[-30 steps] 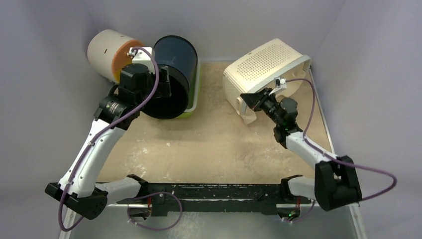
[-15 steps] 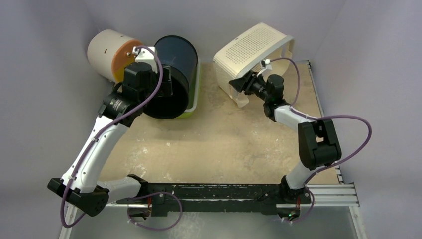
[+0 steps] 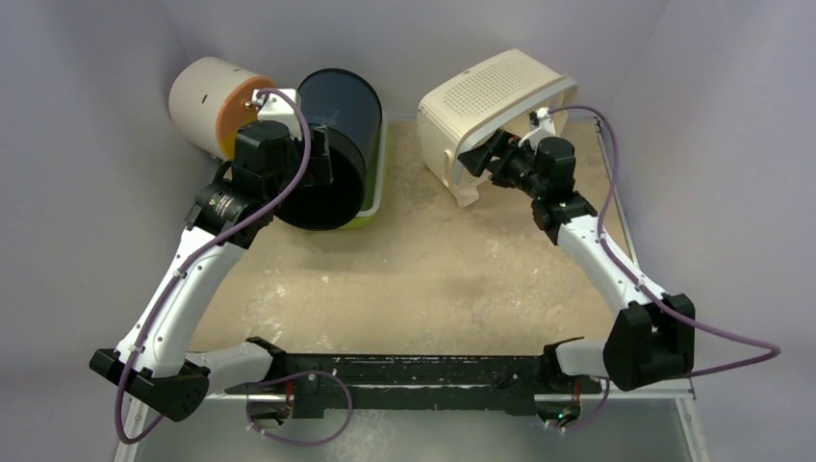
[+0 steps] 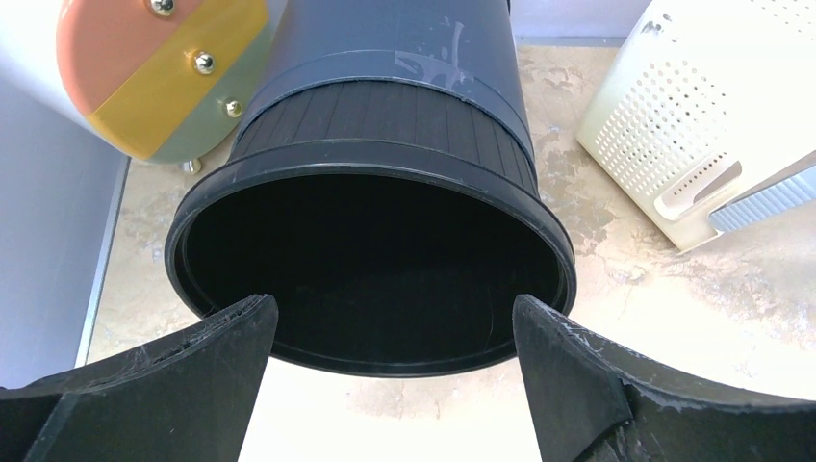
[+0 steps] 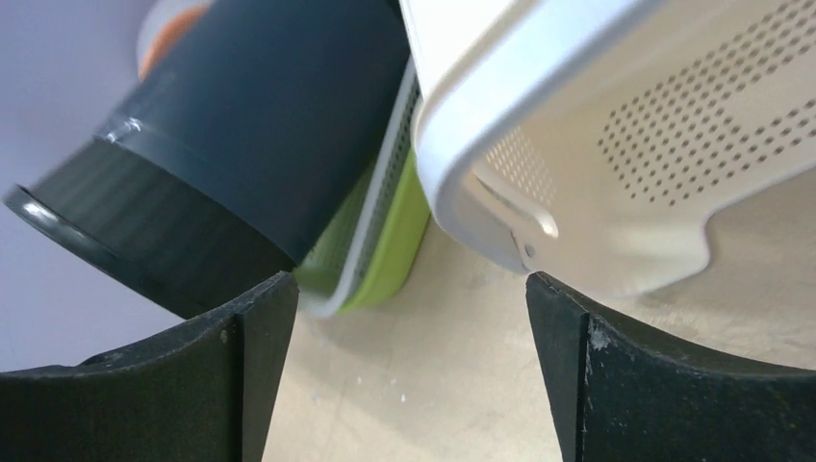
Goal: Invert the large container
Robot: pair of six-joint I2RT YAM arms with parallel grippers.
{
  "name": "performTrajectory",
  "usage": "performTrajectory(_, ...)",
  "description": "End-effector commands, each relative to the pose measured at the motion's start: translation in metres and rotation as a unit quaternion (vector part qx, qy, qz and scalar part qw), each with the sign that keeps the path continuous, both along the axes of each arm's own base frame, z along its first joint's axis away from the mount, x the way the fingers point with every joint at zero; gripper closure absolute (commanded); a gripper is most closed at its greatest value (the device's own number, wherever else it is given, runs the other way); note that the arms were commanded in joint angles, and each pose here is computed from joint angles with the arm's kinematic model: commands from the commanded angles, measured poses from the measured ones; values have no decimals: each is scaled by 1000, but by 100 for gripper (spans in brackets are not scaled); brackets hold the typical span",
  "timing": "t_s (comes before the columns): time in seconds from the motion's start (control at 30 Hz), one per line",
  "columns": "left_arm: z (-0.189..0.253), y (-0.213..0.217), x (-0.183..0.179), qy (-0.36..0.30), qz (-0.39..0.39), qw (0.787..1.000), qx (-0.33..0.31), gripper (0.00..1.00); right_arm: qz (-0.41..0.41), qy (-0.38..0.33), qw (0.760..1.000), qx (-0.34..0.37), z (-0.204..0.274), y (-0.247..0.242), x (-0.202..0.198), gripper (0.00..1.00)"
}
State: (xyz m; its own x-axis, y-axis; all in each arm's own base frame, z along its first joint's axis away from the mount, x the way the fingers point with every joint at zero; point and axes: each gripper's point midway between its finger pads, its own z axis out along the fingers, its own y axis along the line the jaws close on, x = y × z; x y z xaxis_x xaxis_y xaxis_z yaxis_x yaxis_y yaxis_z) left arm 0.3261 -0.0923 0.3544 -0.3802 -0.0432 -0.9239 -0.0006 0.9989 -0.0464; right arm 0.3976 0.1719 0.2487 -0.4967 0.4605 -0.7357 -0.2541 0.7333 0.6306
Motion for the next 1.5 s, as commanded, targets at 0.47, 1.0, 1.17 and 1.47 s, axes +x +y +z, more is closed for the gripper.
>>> performTrajectory(0.47, 24, 0, -1, -42, -7, 999, -18, 7, -194, 40, 979, 48, 43, -70, 88, 7)
performTrajectory(1.0, 18, 8, 5, -32, -7, 999, 40, 6, -142, -5, 985, 95, 52, -74, 132, 17)
performTrajectory(1.17, 15, 6, 8, -31, -10, 999, 41, 6, -130, 3, 985, 110, 47, -68, 145, 22)
performTrajectory(1.47, 12, 4, 9, -29, -12, 999, 36, 6, -153, 20, 981, 120, 41, -74, 132, 100)
